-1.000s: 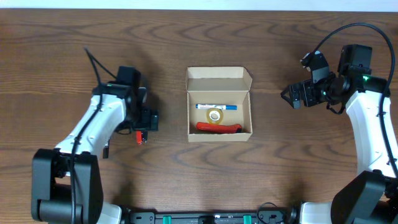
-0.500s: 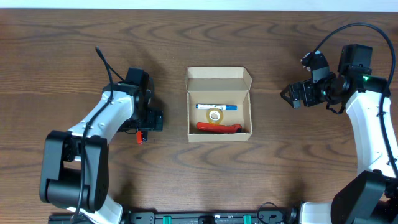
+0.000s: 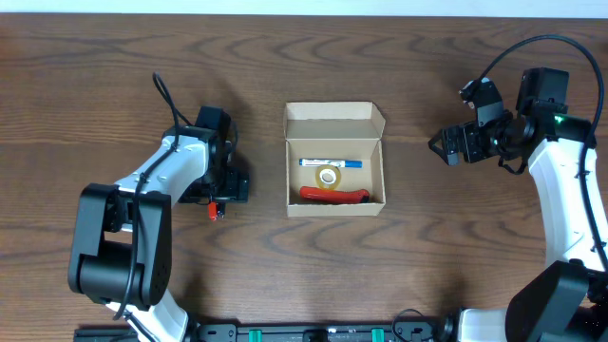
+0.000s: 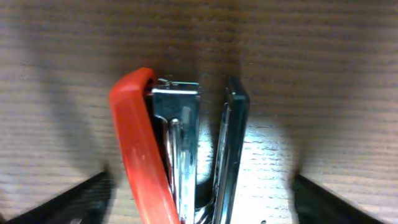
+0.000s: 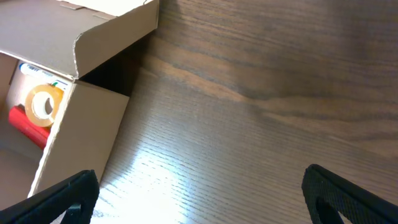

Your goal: Pack container

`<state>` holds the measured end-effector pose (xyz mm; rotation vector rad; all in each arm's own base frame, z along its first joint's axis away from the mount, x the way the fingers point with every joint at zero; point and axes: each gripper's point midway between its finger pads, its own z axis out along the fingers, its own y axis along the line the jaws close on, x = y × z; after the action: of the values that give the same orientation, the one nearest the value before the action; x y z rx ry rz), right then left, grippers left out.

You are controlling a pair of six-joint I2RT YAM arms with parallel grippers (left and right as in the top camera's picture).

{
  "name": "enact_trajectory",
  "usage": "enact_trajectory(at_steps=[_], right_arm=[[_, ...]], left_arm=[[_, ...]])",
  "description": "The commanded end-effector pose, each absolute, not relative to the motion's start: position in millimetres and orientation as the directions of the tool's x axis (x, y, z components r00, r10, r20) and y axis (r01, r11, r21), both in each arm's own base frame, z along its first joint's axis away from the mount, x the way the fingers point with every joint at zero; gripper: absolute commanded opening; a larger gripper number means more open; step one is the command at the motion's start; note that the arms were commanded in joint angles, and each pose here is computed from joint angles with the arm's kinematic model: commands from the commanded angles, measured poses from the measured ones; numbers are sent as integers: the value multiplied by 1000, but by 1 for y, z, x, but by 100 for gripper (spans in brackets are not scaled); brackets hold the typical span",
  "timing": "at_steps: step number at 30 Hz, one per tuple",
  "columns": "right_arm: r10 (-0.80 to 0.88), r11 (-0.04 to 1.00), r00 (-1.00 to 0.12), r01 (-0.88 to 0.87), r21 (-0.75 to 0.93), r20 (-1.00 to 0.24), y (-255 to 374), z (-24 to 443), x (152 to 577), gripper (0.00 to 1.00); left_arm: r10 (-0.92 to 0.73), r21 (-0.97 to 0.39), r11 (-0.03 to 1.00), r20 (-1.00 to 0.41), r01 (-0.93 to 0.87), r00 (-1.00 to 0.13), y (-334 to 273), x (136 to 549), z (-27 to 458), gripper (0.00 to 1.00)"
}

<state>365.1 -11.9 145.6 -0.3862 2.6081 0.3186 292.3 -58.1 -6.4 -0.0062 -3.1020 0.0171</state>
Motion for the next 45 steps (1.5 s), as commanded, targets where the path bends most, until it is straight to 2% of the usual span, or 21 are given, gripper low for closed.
enact_trajectory(at_steps=[1,3,4,10,14,19,23,25,27,30,32,36,41,43,45], right_arm=[[-190,933,-853,-311,180,-486,-11,143,363,99],[-190,933,-853,-310,180,-486,-11,143,363,99],[-187,934,-854,-308,181,-485,-11,144,364,99],[-184,935,-856,-305,183,-484,-11,143,363,99],[-185,935,-855,-305,182,-484,-12,143,363,99],[-185,936,-856,-303,179,-482,-12,143,363,99],[-185,936,-856,-303,179,-482,-12,143,363,99],[-185,936,-856,-303,179,-483,-12,143,363,99],[-185,936,-856,-303,179,-482,-12,143,363,99],[-185,936,-856,-303,179,-483,-12,143,363,99],[-186,939,-858,-298,169,-479,-14,142,363,99],[-190,949,-863,-284,138,-469,-20,141,364,99],[-185,952,-860,-277,131,-475,-24,141,365,99],[-179,954,-858,-271,128,-481,-27,142,367,99],[-176,955,-857,-268,125,-485,-29,142,368,99]], left_arm=[[4,45,999,87,8,-996,-48,284,-21,38],[4,46,999,90,8,-996,-48,283,-20,10],[3,46,999,92,8,-996,-48,283,-20,7],[-67,47,997,119,-62,-991,-49,276,-17,6],[22,-103,995,74,15,-997,-73,287,1,6],[118,-204,967,-166,152,-979,-94,321,68,6],[179,-238,928,-390,287,-903,-110,341,139,6],[264,-241,877,-482,416,-835,-123,340,167,6],[399,-213,767,-580,605,-710,-143,330,190,6],[583,-132,488,-687,863,-435,-175,300,209,6],[639,-66,352,-712,934,-291,-188,287,213,6],[685,21,217,-716,976,-137,-212,277,212,6],[745,146,151,-667,978,-15,-241,282,202,6],[771,219,83,-632,972,76,-256,285,193,6],[782,255,53,-611,965,118,-265,289,186,6]])
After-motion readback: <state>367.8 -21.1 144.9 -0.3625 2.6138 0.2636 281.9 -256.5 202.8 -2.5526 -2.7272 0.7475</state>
